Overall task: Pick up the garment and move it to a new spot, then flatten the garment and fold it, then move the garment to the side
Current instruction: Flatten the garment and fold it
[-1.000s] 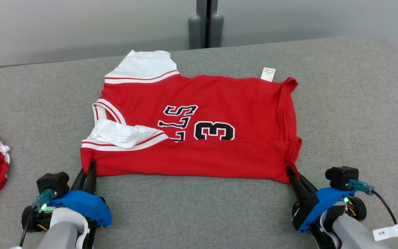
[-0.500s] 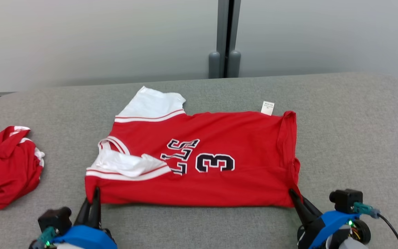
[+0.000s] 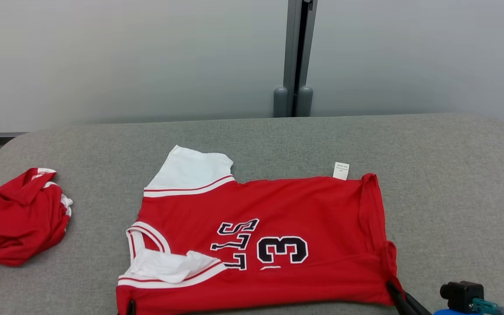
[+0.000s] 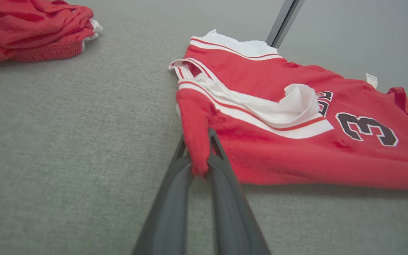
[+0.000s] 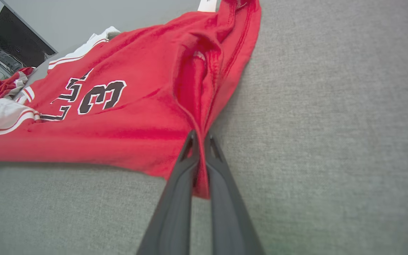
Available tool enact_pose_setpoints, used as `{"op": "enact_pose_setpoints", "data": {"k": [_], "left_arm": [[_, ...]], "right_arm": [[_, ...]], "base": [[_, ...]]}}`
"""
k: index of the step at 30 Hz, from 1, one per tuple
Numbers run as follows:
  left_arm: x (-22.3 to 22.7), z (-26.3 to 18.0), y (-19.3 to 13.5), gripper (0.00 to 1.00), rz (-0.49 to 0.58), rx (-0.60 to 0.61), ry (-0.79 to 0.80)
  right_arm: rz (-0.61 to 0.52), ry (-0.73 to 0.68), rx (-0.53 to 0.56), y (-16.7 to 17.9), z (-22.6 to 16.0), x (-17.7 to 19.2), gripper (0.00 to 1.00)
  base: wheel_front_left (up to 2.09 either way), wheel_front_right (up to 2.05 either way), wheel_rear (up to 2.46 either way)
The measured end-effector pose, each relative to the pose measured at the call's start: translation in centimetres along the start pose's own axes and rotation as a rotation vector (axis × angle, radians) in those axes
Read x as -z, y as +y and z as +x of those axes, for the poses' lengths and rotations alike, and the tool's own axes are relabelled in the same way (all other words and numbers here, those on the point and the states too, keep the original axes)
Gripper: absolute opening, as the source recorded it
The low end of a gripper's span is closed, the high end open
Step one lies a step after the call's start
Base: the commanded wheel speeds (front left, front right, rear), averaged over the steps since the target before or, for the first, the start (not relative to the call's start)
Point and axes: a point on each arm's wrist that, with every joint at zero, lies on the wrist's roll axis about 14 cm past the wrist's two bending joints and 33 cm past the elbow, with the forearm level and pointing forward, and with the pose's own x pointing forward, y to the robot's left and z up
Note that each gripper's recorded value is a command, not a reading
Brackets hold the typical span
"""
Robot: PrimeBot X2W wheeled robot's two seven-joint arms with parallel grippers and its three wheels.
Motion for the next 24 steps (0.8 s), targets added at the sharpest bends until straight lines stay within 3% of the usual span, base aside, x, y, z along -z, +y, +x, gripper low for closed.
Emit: {"op": "enact_pose_setpoints", "data": {"k": [8,9,10,11,18,24], "left_arm": [[1.7,-1.5,-0.5,0.00,0.000,0.009,0.044],[1.9,-1.5,-0.6,0.00,-0.003,0.009,0.051],[2.1,-1.6,-0.5,0.57,-0.003,0.006,0.057],[2.2,-1.6,-0.3,1.00,0.001,0.003,0.061],[-1.3,0.0,-0.3,1.00,0.032,-0.002,-0.043],[-6.6,1.0,-1.3,1.00,0.052,0.002,-0.212]], "right_arm": [[0.027,0.047,-0.001,0.0,-1.0,1.0,0.00],[0.027,0.046,0.000,0.0,-1.1,1.0,0.24],[0.017,0.040,0.000,-0.1,-1.0,0.8,1.00],[0.010,0.034,0.003,-0.2,-1.0,0.6,1.00],[-0.020,-0.072,0.025,-0.8,-0.6,-2.1,1.00],[-0.044,-0.256,0.034,-0.4,-0.2,-7.1,1.00]], "base": [[0.00,0.00,0.00],[0.00,0.00,0.00],[0.00,0.00,0.00],[0.00,0.00,0.00],[0.00,0.00,0.00],[0.00,0.00,0.00]]}}
